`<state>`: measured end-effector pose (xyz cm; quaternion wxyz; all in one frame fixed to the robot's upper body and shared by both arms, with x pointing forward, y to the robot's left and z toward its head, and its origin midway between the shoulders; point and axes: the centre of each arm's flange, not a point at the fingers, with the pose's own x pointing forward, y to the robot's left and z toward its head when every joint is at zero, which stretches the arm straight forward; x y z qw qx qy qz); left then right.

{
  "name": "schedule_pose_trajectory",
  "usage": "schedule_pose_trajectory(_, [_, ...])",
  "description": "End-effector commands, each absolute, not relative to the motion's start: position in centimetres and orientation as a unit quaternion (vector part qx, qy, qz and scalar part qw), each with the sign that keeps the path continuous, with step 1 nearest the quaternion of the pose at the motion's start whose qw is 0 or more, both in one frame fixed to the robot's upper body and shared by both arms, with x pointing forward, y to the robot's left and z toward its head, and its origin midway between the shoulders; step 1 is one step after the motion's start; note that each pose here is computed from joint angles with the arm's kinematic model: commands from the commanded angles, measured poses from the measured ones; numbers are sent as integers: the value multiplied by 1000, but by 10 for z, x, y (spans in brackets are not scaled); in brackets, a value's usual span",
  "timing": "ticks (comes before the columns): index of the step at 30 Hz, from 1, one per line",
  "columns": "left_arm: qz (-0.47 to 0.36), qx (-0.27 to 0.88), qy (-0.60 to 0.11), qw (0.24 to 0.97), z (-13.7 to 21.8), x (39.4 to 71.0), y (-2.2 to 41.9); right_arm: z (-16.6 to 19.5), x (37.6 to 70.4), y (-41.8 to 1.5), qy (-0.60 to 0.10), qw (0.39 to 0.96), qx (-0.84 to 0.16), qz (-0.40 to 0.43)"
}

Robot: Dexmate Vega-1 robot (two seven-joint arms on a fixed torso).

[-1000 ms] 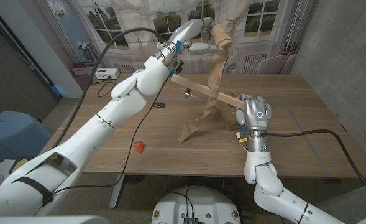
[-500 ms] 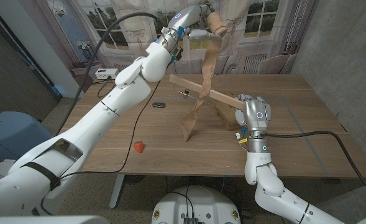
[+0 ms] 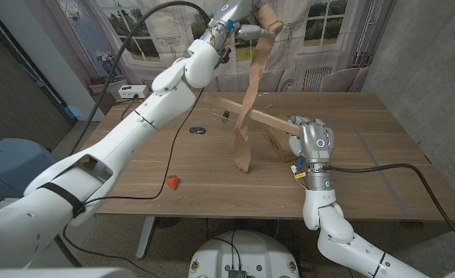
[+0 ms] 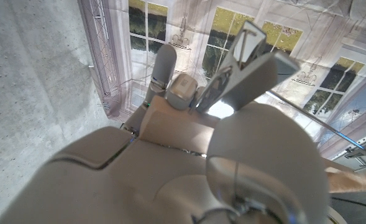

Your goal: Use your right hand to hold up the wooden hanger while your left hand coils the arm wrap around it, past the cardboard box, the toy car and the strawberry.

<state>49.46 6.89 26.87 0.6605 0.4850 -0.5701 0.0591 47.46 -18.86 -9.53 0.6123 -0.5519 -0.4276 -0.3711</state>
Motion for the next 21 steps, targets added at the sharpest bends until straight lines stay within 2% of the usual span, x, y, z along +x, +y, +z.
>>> schedule_pose_trajectory(1, [39,481,-571,664,287,504,48,-97,472,-175,-460,610,-545,-345])
schedule_pose_trajectory(12, [-7,497,-555,668,286,520,25,-92,470,-167,-488,613,-524,-335])
schedule_pose_trajectory(21, [-133,520,-500,680,269,545,5,-84,468,-164,-502,617,-508,-330])
